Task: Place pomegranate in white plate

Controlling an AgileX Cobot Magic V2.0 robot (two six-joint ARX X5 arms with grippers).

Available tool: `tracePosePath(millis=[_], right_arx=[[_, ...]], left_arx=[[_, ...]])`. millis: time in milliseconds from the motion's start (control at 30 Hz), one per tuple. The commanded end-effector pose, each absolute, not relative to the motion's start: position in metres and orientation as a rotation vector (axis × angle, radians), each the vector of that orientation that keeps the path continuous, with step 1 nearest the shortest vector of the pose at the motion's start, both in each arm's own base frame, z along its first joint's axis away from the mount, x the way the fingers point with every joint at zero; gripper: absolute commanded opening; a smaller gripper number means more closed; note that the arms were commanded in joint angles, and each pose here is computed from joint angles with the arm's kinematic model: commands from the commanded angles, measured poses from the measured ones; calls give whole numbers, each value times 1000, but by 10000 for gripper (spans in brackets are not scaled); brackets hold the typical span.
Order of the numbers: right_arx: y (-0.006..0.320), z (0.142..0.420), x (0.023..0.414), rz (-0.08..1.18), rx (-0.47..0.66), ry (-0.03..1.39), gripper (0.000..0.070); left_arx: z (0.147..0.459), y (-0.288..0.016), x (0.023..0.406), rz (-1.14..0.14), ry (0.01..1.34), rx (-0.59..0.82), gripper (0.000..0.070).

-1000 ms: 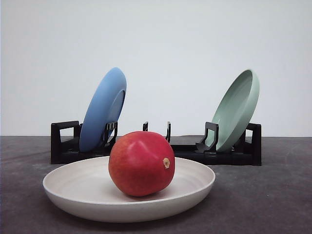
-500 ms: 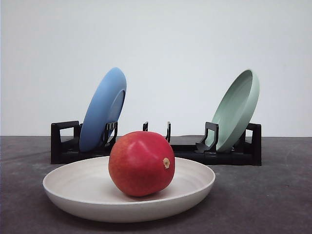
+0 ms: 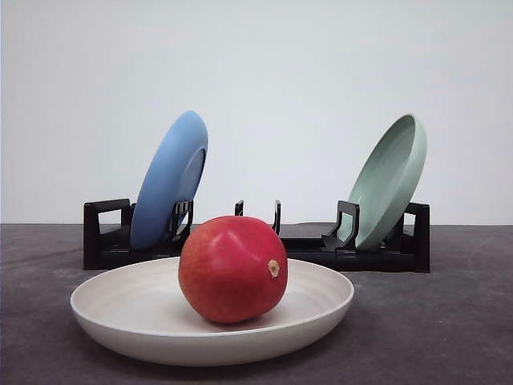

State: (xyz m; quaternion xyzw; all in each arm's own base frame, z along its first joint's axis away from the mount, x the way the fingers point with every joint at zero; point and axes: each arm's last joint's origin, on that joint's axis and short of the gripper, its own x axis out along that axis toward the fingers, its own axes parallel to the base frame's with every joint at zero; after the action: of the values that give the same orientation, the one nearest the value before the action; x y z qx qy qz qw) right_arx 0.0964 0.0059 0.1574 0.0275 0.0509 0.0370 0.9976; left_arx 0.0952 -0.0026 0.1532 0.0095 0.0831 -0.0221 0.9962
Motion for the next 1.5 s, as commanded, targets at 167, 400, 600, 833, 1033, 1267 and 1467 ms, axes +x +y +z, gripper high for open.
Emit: tracePosePath(millis=[167, 400, 600, 833, 1033, 1267, 1467], right_arx=[[6, 157, 97, 72, 65, 93, 11], [6, 157, 97, 72, 65, 93, 11], [6, 157, 97, 72, 65, 93, 11], [6, 157, 97, 72, 65, 93, 11], [6, 157, 97, 72, 65, 93, 11], [6, 157, 97, 72, 65, 93, 11], [6, 157, 97, 72, 65, 93, 11]], left_arx=[[149, -3, 96, -48, 177, 33, 0], [149, -3, 96, -48, 177, 33, 0], [149, -3, 96, -48, 177, 33, 0], [149, -3, 96, -48, 177, 33, 0], [149, -3, 96, -48, 177, 33, 0], [149, -3, 96, -48, 177, 33, 0], [149, -3, 96, -48, 177, 33, 0]])
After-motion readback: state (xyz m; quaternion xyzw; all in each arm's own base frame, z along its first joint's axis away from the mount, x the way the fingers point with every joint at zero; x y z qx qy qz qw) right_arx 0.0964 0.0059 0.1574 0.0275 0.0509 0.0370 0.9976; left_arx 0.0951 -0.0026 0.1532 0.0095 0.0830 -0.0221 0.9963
